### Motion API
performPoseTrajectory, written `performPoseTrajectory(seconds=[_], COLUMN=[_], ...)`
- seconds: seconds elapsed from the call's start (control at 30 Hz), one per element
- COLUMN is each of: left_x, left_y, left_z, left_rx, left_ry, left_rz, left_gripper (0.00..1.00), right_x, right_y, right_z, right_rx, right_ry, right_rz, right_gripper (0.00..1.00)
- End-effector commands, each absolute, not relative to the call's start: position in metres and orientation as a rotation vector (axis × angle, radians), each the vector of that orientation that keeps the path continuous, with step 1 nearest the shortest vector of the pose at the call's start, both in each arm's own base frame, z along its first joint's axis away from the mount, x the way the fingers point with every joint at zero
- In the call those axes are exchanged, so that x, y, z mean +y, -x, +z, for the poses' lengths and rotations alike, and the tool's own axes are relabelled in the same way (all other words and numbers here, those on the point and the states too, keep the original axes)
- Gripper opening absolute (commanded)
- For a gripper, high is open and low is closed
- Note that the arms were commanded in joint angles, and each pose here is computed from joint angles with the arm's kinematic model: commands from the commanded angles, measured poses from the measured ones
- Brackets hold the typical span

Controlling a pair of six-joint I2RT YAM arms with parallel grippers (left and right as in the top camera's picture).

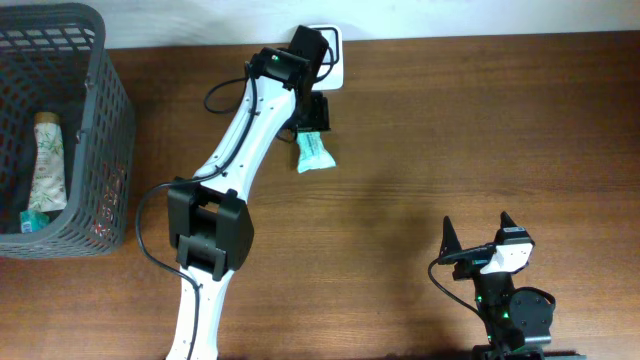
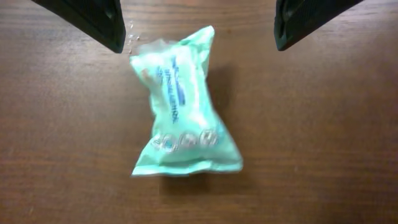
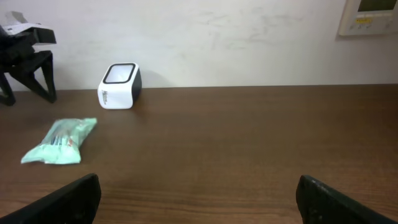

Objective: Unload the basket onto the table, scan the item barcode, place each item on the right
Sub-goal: 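Carry the green pack to the scanner and drop it on the table, then reach the left gripper into the basket and grasp the white bamboo-print tube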

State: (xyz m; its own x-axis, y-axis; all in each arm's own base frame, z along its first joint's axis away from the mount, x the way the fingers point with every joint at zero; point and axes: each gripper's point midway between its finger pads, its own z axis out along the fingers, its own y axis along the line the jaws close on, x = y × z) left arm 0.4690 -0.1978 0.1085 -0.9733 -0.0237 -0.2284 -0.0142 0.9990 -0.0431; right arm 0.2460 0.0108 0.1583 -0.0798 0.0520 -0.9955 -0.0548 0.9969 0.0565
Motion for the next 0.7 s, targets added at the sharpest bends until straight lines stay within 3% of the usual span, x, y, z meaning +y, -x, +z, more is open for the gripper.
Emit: performPoseTrajectory(seconds=[0.0, 0.1, 0.2, 0.27, 0.4, 0.43, 0.53, 0.67], left_x=[-0.192, -0.175, -0.143, -0.097, 0.044, 0.076, 0.152, 0.229], left_y=[-0.472, -0.486, -0.497, -0.498, -0.472, -0.465, -0.452, -0.460], left_z=[0.149, 0.231, 0.318, 0.384, 0.496, 0.508, 0.505, 0.450], left_rx=[2.853, 2.670, 2.429, 2.225, 1.808, 1.741, 1.713, 1.912], left_ry=[0.047, 0.088, 0.167, 0.273, 0.569, 0.635, 0.727, 0.636], left_rz=[-0.078, -0.163, -0.219, -0.183, -0.013, 0.047, 0.240, 0.504], left_gripper=[0.72, 0.59, 0.59, 0.66, 0.93, 1.00, 0.99, 0.99], right_x=[0.009, 0.009, 0.009, 0.009, 0.009, 0.009, 0.009, 0.009], right_y=[-0.246, -0.246, -0.246, -0.246, -0.246, -0.246, -0.246, -0.246], right_z=[0.156, 0.156, 0.156, 0.156, 0.156, 0.156, 0.156, 0.156], right_rx=[1.650, 1.650, 1.650, 1.650, 1.650, 1.650, 1.650, 1.650], right_ry=[-0.008, -0.008, -0.008, -0.008, -0.008, -0.008, -0.008, -0.008], right_rz=[0.085, 0.085, 0.085, 0.085, 0.085, 0.085, 0.085, 0.085], right_gripper=[0.99, 0.99, 0.99, 0.99, 0.99, 0.99, 0.99, 0.99])
